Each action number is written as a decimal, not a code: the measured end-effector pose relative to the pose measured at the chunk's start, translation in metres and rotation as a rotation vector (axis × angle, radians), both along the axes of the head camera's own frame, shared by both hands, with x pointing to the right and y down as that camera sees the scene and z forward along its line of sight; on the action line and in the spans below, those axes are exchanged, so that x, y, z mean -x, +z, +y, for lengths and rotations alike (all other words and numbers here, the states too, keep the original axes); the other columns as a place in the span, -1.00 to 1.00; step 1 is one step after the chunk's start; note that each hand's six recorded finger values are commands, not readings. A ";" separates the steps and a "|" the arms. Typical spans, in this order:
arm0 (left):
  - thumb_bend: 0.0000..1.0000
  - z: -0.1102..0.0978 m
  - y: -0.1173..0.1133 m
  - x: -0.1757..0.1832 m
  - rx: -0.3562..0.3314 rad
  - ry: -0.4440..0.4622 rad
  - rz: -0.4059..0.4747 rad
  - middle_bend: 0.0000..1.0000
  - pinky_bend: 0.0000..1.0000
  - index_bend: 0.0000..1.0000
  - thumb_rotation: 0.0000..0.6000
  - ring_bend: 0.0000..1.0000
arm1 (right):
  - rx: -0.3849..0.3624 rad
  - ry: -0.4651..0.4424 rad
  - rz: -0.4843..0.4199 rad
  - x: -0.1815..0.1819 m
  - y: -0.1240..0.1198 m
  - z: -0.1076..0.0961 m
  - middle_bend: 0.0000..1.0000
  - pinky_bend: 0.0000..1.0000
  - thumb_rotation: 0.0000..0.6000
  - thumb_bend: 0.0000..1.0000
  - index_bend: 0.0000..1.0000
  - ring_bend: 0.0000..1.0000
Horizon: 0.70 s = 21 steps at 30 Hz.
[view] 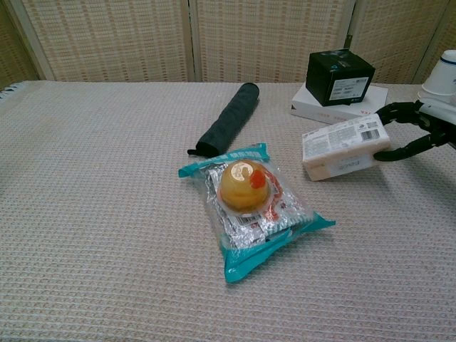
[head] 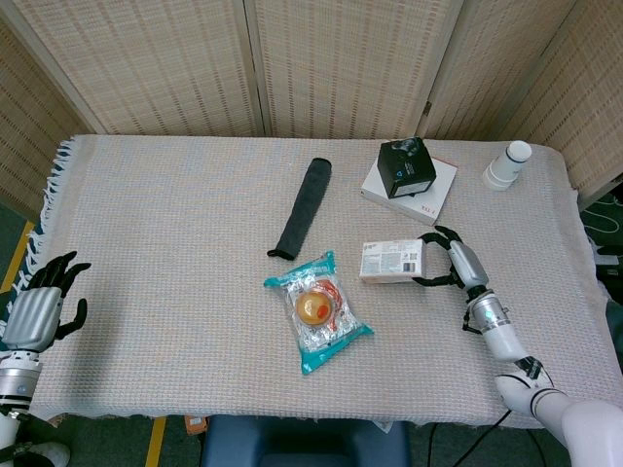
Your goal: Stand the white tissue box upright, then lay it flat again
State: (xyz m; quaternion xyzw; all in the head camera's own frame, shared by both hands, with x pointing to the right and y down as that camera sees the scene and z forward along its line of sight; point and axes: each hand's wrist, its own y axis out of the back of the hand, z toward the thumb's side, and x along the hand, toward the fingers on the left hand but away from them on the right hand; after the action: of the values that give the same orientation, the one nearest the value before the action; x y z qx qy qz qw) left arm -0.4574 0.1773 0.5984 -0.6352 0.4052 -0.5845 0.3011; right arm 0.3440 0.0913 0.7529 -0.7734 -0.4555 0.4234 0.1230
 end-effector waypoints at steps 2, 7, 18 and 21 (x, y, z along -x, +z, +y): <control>0.10 0.000 0.000 -0.001 0.002 0.002 -0.001 -1.00 -0.76 -0.62 1.00 -1.00 | -0.009 -0.015 0.023 -0.002 -0.002 -0.001 -0.17 -1.00 1.00 -0.65 -0.11 -0.71; 0.10 0.001 0.001 -0.002 0.005 0.004 -0.003 -1.00 -0.76 -0.62 1.00 -1.00 | -0.007 -0.069 0.114 -0.007 -0.005 -0.001 -0.17 -1.00 1.00 -0.65 -0.20 -0.73; 0.10 0.001 0.003 -0.001 0.010 0.005 -0.010 -1.00 -0.76 -0.62 1.00 -1.00 | 0.126 -0.109 0.249 -0.017 0.002 0.008 -0.49 -1.00 1.00 -0.67 -0.56 -0.91; 0.10 0.001 0.003 -0.002 0.011 0.007 -0.012 -1.00 -0.76 -0.62 1.00 -1.00 | 0.125 -0.116 0.267 -0.017 0.001 0.007 -0.74 -1.00 1.00 -0.76 -0.69 -1.00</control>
State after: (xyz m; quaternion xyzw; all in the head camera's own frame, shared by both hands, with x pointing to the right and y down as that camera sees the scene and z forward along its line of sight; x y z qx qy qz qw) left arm -0.4556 0.1784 0.6015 -0.6349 0.3979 -0.5895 0.3018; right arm 0.3612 0.0979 0.7538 -0.7413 -0.3627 0.5421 0.1582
